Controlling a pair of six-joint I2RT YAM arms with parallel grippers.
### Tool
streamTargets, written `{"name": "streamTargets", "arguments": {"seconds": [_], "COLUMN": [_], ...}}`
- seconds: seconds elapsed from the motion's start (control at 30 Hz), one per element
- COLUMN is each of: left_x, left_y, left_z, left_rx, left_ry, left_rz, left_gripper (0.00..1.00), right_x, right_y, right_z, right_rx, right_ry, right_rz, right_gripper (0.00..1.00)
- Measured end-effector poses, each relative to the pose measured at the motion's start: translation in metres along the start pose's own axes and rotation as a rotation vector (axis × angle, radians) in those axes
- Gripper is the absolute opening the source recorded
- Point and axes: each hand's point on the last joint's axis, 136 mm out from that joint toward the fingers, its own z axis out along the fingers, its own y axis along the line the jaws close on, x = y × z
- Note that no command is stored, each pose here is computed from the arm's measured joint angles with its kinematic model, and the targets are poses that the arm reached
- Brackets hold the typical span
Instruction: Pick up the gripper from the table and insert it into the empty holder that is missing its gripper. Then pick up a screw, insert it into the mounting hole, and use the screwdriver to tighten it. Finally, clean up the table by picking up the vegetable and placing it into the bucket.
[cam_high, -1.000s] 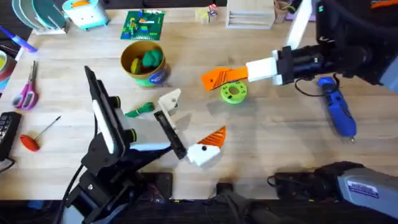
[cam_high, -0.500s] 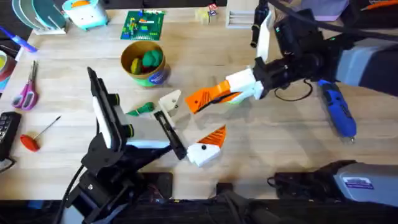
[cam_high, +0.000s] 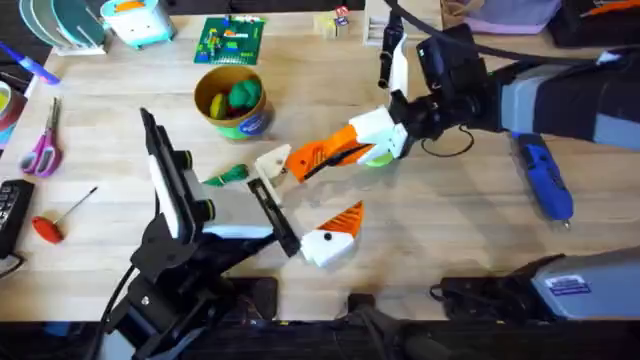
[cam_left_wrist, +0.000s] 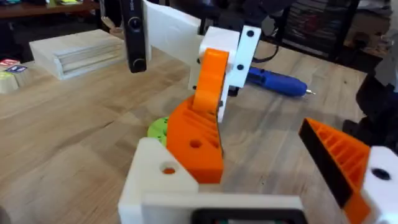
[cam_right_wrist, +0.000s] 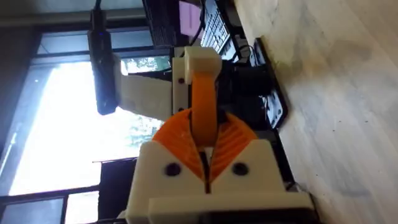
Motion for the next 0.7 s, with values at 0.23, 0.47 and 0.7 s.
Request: {"name": "streamTargets", "arguments": {"seconds": [0.23,0.47,0.7], "left_x": [0.0,0.0,-0.001], "left_y": [0.003,0.01,0.014], "left_z": [0.0,0.0,-0.001], "left_rx": [-0.015,-0.055,-0.08], "left_ry": [-0.001,-0.004,-0.006], "left_rz": [-0.001,-0.004,-0.018], "left_gripper": [0.993,0.993,0.994], "right_x": [-0.004,-0.011,-0.016], "right_y": [0.0,0.0,-0.001], "right_z": [0.006,0.014,0.025], "right_rx": [0.018,0.044,0.077], "right_ry": [-0.003,-0.014,-0.031], "right_rz": [0.026,0.026,0.036], "right_gripper": [0.012,0.012,0.01]}}
